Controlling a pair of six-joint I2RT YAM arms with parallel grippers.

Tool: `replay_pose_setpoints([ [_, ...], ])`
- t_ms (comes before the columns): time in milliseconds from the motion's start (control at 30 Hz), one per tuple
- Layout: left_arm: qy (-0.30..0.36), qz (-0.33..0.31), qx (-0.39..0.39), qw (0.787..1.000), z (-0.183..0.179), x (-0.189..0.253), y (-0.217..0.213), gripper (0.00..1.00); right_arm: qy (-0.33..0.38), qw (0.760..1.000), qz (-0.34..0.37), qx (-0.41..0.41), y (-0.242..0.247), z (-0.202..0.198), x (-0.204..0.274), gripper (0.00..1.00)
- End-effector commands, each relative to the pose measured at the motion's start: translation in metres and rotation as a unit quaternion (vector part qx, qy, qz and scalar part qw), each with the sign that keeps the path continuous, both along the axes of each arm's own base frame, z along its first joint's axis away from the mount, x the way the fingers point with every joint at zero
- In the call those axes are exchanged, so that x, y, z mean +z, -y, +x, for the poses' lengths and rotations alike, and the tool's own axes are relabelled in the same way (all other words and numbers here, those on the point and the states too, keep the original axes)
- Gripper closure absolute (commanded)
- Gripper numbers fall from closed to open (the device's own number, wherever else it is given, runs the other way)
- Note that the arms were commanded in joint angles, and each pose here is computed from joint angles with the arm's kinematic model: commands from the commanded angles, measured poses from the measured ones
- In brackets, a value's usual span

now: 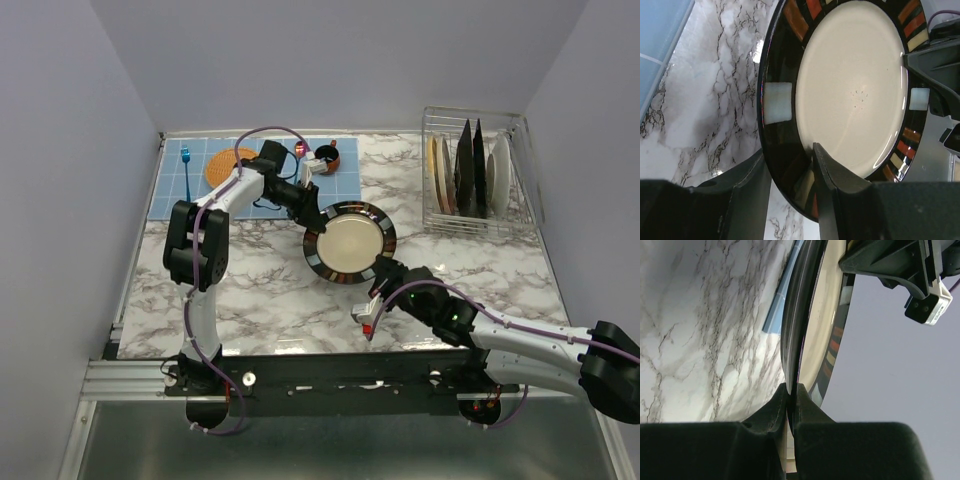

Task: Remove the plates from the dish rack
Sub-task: Unload the plate from the dish rack.

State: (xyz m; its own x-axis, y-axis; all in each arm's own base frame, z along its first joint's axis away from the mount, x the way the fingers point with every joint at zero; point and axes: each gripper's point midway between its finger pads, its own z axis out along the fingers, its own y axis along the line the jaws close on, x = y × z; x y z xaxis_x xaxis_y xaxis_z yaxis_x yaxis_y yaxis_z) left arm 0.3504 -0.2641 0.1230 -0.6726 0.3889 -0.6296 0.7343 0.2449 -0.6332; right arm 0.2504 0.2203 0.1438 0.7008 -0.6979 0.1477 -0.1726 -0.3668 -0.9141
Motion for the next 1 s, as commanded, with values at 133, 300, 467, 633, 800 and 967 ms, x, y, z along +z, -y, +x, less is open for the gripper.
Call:
replay_pose_setpoints([
  [133,-0.009,-0.010,-0.038,0.999,-0.016,0.000,0.012,0.71,0.109,0.988,0.114,0.004,-0.013,0.008,0.088,0.99],
  [300,-0.018,-0.020,-0.059,0.998,-0.024,0.009,0.012,0.99,0.123,0.986,0.111,0.008,-0.012,0.007,0.090,0.99],
  [467,-0.022,-0.033,-0.081,0.996,-0.035,0.025,0.012,1.00,0.132,0.985,0.110,0.010,-0.011,0.006,0.090,0.99],
  [633,-0.011,-0.042,-0.090,0.995,-0.043,0.038,0.010,1.00,0.136,0.985,0.106,0.012,-0.010,0.005,0.089,0.99],
  [800,0.007,-0.049,-0.092,0.994,-0.049,0.059,0.008,1.00,0.130,0.986,0.104,0.008,-0.009,0.005,0.083,0.99],
  [967,0.021,-0.066,-0.086,0.994,-0.055,0.086,0.009,1.00,0.119,0.988,0.099,0.007,-0.009,0.005,0.074,0.99],
])
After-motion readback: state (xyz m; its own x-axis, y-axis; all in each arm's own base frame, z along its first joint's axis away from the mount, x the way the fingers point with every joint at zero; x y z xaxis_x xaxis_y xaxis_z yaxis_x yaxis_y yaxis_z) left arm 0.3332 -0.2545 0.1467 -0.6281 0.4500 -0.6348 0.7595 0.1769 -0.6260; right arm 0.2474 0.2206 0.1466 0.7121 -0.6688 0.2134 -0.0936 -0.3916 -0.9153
